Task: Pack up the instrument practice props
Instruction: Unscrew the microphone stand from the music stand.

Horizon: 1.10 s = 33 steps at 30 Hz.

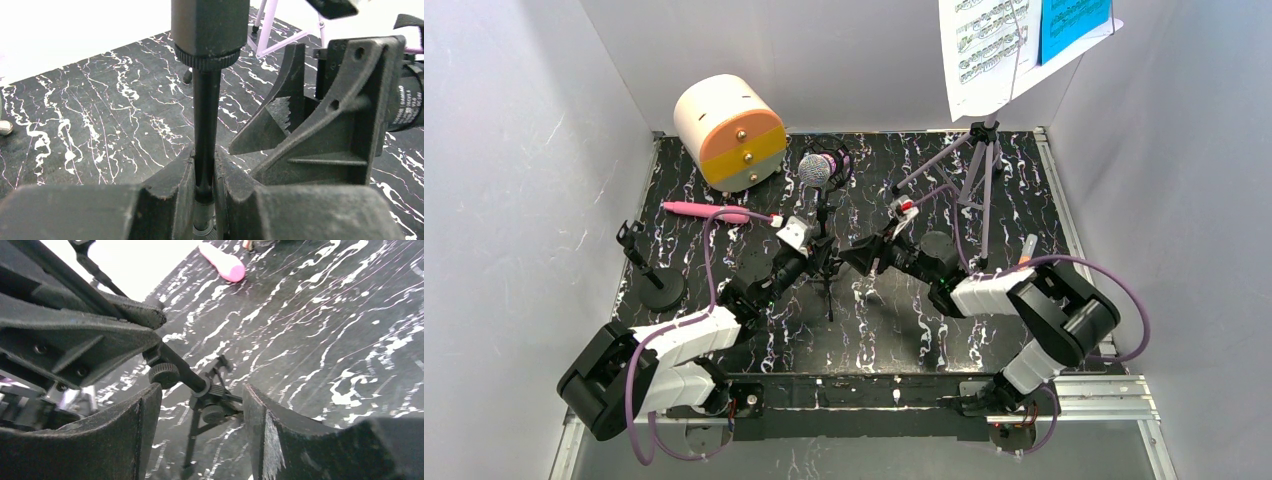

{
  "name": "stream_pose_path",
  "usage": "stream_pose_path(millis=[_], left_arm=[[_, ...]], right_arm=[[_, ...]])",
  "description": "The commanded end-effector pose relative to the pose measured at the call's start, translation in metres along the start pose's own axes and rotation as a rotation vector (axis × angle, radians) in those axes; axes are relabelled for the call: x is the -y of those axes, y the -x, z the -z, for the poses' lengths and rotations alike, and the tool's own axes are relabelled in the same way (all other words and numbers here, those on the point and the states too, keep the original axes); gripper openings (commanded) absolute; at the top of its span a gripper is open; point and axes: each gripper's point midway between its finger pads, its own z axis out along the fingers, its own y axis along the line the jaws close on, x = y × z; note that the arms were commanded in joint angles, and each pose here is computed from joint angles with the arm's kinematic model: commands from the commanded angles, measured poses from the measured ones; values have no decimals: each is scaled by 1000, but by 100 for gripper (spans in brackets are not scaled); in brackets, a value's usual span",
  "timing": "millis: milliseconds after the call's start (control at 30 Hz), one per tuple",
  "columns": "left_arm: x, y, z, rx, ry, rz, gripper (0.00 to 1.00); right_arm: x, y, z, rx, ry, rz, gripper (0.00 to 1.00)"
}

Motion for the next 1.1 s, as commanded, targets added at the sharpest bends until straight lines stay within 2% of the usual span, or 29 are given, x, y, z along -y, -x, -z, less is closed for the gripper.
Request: stream_pose_path(millis=[0,200,433,800,1067], left_arm=[[9,-6,2,-19,-39,16,0],[10,-5,2,-16,-41,12,0],[10,-6,1,-19,-43,14,0],[10,-6,1,-19,-43,15,0],[10,-5,2,-15,-42,13,0]], right_arm=[[-26,26,-4,68,158,-257,67],[-25,35,-9,63,205,-372,65],[-37,38,-14,19,274,-393,64],[-36,27,-18,-44,274,-425,60],[-38,19,-18,-70,305,-431,50]])
